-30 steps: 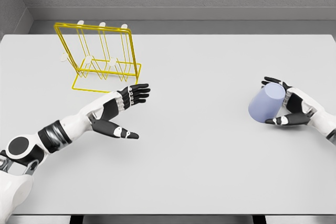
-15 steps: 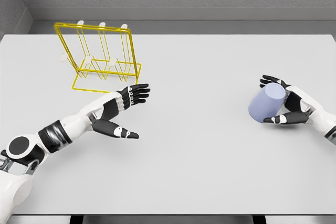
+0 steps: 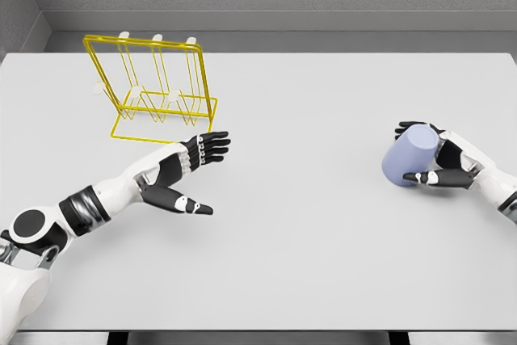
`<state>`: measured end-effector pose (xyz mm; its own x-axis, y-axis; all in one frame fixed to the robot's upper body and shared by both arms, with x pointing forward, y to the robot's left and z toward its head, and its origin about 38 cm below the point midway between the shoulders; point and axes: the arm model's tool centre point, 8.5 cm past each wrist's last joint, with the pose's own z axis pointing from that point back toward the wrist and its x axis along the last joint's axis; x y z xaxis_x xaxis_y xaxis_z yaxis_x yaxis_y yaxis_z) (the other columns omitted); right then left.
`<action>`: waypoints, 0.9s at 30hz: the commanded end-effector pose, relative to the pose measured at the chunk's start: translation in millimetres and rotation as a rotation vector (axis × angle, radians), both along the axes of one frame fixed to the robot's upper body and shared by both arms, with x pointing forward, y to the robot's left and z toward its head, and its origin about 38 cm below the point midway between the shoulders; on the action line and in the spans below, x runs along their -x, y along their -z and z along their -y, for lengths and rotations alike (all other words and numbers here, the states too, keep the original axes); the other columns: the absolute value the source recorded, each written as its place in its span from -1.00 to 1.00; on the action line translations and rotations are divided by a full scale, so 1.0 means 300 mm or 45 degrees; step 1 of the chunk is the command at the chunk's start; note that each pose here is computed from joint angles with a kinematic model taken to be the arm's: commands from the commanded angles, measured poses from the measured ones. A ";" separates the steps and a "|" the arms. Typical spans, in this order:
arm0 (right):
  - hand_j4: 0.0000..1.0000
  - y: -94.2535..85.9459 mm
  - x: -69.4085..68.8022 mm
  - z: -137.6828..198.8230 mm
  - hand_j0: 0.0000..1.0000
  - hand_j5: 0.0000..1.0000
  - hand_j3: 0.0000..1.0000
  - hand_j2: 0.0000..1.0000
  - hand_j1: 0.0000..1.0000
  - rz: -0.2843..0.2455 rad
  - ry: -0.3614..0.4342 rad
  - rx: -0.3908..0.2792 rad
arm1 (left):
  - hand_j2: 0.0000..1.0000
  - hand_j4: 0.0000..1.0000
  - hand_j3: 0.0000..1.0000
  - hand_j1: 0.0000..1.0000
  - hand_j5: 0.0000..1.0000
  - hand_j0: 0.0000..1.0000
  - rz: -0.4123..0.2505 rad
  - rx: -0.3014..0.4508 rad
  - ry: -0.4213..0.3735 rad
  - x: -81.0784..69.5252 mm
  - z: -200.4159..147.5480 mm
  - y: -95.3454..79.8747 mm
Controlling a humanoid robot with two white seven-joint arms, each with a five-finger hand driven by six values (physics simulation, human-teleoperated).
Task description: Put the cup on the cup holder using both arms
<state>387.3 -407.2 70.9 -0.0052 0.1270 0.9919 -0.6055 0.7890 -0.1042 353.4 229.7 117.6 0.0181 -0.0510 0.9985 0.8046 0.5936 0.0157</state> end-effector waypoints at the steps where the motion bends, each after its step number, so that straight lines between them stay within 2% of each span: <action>1: 0.47 -0.004 -0.001 0.002 0.47 0.47 0.47 0.47 0.47 0.002 0.005 -0.007 | 1.00 1.00 1.00 1.00 1.00 1.00 -0.001 0.010 0.002 0.001 0.000 -0.003; 5: 0.39 -0.008 -0.004 0.003 0.39 0.39 0.39 0.39 0.39 0.008 0.006 -0.008 | 1.00 1.00 1.00 1.00 1.00 1.00 -0.002 0.009 0.001 -0.001 0.003 -0.003; 19: 0.39 -0.079 -0.044 -0.034 0.39 0.39 0.39 0.39 0.39 0.083 -0.037 -0.024 | 1.00 1.00 1.00 1.00 1.00 1.00 -0.004 0.004 0.000 -0.002 0.000 -0.001; 25: 0.39 -0.125 -0.055 -0.103 0.39 0.39 0.39 0.39 0.39 0.137 -0.111 -0.054 | 1.00 1.00 1.00 1.00 1.00 1.00 -0.003 0.002 -0.001 -0.003 -0.001 -0.001; 27: 0.39 -0.137 -0.057 -0.126 0.39 0.39 0.39 0.39 0.39 0.151 -0.133 -0.068 | 1.00 1.00 1.00 1.00 1.00 1.00 -0.040 -0.011 -0.004 -0.005 -0.002 0.008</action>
